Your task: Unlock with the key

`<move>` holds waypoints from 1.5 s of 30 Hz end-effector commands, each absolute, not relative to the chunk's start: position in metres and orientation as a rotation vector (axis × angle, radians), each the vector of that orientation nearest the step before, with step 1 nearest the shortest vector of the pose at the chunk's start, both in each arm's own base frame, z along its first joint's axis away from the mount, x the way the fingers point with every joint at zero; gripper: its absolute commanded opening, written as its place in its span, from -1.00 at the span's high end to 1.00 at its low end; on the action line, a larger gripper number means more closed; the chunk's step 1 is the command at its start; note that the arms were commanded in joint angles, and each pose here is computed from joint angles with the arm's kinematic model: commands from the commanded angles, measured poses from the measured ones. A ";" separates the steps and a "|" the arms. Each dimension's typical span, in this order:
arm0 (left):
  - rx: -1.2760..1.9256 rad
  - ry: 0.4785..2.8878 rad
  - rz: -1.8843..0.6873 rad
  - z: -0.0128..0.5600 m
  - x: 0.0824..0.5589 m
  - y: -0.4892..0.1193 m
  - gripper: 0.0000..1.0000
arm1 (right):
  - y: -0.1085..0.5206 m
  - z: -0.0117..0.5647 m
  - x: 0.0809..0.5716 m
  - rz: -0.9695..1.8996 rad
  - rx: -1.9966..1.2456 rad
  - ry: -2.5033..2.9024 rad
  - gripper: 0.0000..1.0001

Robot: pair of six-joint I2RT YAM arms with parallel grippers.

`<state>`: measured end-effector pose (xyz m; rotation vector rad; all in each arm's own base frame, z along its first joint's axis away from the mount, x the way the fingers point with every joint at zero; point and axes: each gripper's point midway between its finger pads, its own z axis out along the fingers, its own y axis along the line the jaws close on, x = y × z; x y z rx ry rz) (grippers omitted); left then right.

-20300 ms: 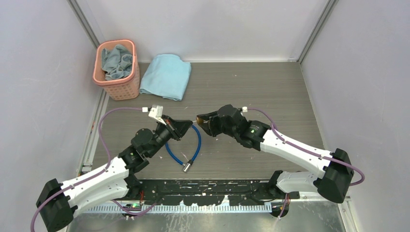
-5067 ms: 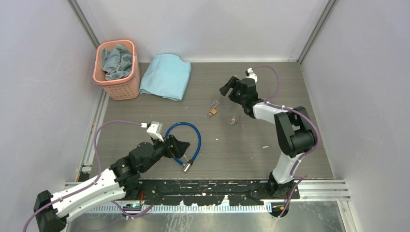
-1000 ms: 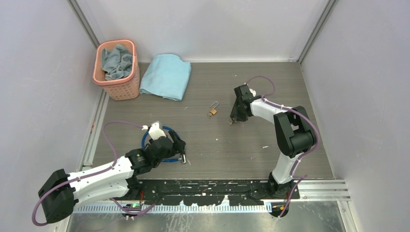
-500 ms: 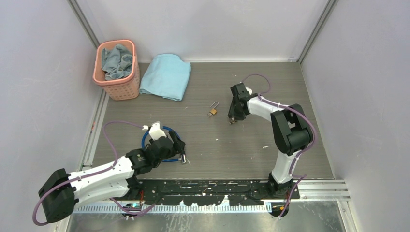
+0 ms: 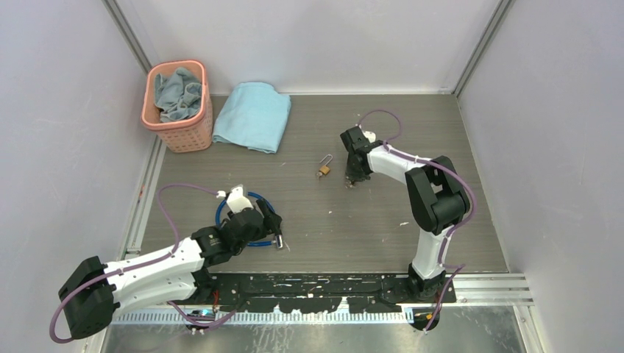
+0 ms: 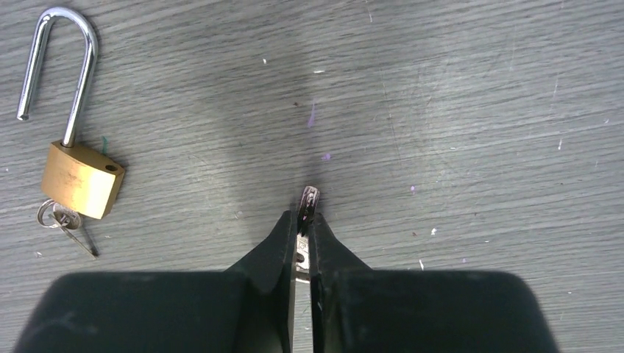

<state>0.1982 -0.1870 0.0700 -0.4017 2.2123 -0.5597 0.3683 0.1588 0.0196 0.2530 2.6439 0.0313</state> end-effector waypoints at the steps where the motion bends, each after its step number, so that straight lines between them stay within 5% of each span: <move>1: -0.424 2.150 -0.568 0.080 0.208 -0.186 -0.41 | 0.159 0.010 0.360 0.010 0.219 2.684 0.85; 6: -0.418 2.152 -0.572 0.080 0.208 -0.188 -0.40 | 0.179 0.014 0.359 0.142 0.179 2.686 0.98; 40: -0.257 2.072 -0.734 0.113 0.202 -0.203 -0.25 | 0.286 0.084 0.315 1.024 -0.158 2.424 0.98; 45: -0.246 2.059 -0.739 0.119 0.201 -0.201 -0.24 | 0.278 0.085 0.315 0.971 -0.127 2.435 0.98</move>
